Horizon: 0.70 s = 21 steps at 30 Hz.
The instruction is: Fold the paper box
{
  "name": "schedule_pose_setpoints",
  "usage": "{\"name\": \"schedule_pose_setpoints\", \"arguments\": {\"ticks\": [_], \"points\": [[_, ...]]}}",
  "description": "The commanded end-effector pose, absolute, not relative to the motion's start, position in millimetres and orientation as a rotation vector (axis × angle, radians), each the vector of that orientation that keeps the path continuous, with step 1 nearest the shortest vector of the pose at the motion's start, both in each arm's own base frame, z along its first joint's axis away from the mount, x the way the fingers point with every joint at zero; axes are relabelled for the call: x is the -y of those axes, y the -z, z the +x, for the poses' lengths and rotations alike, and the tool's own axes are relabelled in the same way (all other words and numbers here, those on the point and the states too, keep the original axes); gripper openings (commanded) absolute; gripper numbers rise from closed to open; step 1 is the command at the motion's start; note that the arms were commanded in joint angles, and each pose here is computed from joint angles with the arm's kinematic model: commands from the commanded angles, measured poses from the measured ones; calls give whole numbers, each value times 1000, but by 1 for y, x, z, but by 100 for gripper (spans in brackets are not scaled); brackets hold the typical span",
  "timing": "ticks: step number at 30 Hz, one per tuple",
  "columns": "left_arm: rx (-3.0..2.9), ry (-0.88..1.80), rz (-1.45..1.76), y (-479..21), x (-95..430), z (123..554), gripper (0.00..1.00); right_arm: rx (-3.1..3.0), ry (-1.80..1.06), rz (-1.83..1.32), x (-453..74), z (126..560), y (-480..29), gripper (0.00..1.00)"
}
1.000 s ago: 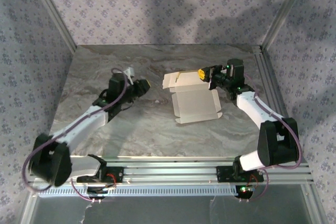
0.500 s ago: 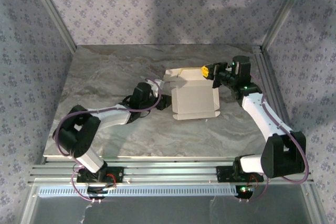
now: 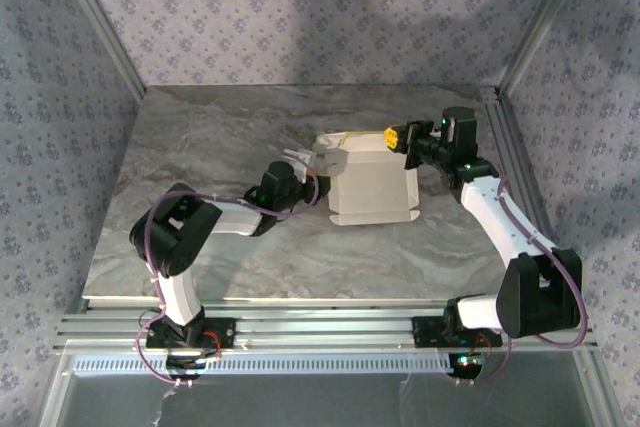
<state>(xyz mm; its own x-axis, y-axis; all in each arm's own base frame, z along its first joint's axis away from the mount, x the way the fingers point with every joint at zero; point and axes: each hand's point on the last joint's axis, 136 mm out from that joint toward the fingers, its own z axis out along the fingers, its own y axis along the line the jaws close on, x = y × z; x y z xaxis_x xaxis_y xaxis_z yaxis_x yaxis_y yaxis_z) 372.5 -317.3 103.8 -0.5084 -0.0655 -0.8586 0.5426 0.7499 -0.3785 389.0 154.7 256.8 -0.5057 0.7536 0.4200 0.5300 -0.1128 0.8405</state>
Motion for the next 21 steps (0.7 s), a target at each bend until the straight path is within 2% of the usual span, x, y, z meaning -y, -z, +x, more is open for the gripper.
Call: {"name": "schedule_pose_setpoints", "arguments": {"ticks": [1,8,17,21], "points": [[-1821,830,352,-137,331,385,45,-1920,-1682,1468,-151,393,-263,0],[-1709,892,266,-151,316,375,44,-1870,-1710,1510,-147,394,-269,0],[-1695,909,383,-152,329,372,45,-1866,-1712,1504,-149,383,-286,0],[-1635,843,332,-175,307,364,45,-1887,-1680,1488,-147,383,-284,0]]}}
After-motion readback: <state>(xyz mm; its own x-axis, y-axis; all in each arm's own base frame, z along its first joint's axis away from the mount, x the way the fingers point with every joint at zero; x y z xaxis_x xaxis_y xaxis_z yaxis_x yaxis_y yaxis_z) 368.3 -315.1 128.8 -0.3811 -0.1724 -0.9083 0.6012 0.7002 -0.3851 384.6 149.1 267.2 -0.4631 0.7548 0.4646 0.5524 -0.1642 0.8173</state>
